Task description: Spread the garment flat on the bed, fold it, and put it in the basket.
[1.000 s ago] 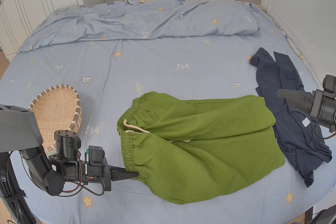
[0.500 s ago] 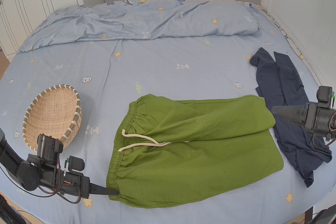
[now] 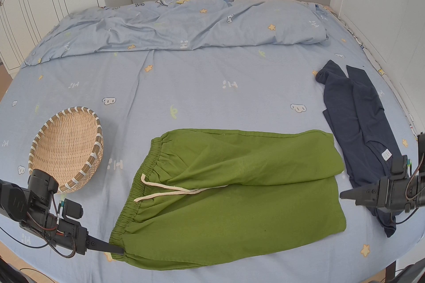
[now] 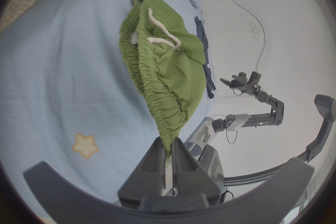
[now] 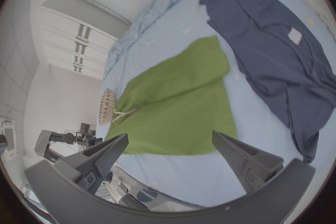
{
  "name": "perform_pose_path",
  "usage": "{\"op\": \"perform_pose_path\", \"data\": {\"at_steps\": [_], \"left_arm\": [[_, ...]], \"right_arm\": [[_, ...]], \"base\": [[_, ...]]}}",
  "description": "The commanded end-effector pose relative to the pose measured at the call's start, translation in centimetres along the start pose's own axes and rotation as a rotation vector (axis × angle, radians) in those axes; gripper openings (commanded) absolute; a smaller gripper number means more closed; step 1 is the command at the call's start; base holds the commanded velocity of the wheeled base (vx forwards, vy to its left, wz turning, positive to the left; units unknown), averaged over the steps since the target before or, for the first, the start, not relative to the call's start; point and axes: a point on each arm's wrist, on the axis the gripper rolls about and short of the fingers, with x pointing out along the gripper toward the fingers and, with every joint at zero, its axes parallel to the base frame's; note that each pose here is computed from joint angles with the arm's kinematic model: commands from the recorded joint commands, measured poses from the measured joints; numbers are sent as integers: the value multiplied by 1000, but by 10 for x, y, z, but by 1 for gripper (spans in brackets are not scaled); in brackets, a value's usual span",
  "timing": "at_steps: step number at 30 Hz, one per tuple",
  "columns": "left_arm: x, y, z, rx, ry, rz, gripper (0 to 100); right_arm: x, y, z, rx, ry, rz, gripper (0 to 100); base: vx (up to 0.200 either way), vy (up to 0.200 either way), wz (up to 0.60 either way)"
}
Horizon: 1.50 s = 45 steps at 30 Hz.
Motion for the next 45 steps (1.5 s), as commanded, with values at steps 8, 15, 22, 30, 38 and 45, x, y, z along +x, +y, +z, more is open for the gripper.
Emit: {"op": "perform_pose_path", "data": {"at_steps": [8,15,22,30,38,45], "left_arm": [[-12,16,-2,-85,-46,44,0],[-13,19,-1,-90,-58,51,0],[-13,24,-1,-98,-65,55,0],[-14,24,0,-92,-70,56,0],[-14,24,1,-89,-72,57,0],[-14,25,1,-90,-72,57,0]], "right_arm": [[18,-38,-39,108,223,-20,100],[34,-67,-34,133,297,-23,100],[49,-84,-31,164,328,-6,100],[72,-90,-30,114,336,16,100],[85,-80,-33,57,379,51,100],[83,-78,-33,62,366,93,100]], "base": [[0,0,0],[0,0,0],[0,0,0],[0,0,0],[0,0,0],[0,0,0]]}}
